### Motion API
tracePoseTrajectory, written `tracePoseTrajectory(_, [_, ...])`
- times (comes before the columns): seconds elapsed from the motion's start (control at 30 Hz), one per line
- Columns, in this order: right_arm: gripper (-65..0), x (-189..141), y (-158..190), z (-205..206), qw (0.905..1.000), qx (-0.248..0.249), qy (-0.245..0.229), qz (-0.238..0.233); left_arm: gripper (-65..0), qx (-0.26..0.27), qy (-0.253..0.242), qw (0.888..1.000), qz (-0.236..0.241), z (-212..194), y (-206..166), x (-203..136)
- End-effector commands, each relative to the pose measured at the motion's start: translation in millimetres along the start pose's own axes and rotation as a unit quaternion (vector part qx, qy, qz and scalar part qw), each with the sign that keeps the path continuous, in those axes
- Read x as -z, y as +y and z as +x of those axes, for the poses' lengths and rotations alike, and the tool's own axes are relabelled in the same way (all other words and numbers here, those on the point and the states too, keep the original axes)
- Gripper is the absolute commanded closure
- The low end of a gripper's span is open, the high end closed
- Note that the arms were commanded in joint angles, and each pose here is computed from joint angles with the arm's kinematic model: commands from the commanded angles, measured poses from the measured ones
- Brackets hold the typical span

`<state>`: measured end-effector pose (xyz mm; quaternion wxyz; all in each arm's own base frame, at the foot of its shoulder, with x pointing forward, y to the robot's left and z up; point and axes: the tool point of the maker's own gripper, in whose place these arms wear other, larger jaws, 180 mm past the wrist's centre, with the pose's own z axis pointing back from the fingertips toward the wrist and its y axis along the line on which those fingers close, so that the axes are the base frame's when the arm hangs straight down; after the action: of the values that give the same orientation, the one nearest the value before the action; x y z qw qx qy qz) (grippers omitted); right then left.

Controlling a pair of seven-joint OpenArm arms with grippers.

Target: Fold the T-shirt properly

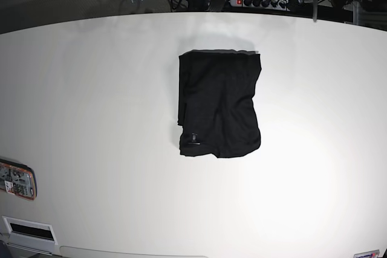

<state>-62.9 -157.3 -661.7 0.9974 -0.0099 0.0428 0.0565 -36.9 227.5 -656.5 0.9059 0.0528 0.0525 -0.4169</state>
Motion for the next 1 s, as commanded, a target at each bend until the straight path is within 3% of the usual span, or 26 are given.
tracePoseTrajectory(0.0, [-32.0, 0, -1, -12, 0.9999, 0.0, 0.013, -0.002, -27.5, -0.002, 0.012, 1.0, 0.001, -10, 0, 0])
tracePoseTrajectory(0.33, [-32.0, 0, -3, -12, 0.9999, 0.0, 0.016, -0.003, -27.5, -0.009, -0.025, 0.999, 0.043, 38, 56, -3])
tracePoseTrajectory(0.7, [-32.0, 0, -4, -14, 0.9999, 0.0, 0.014, -0.004, -27.5, 0.002, 0.02, 1.0, 0.006, -22, 7, -1])
tracePoseTrajectory(0.97, [-32.0, 0, -4, -11, 0.9999, 0.0, 0.012, -0.004, -27.5, 0.0, 0.003, 1.0, 0.006, 1, 7, 0])
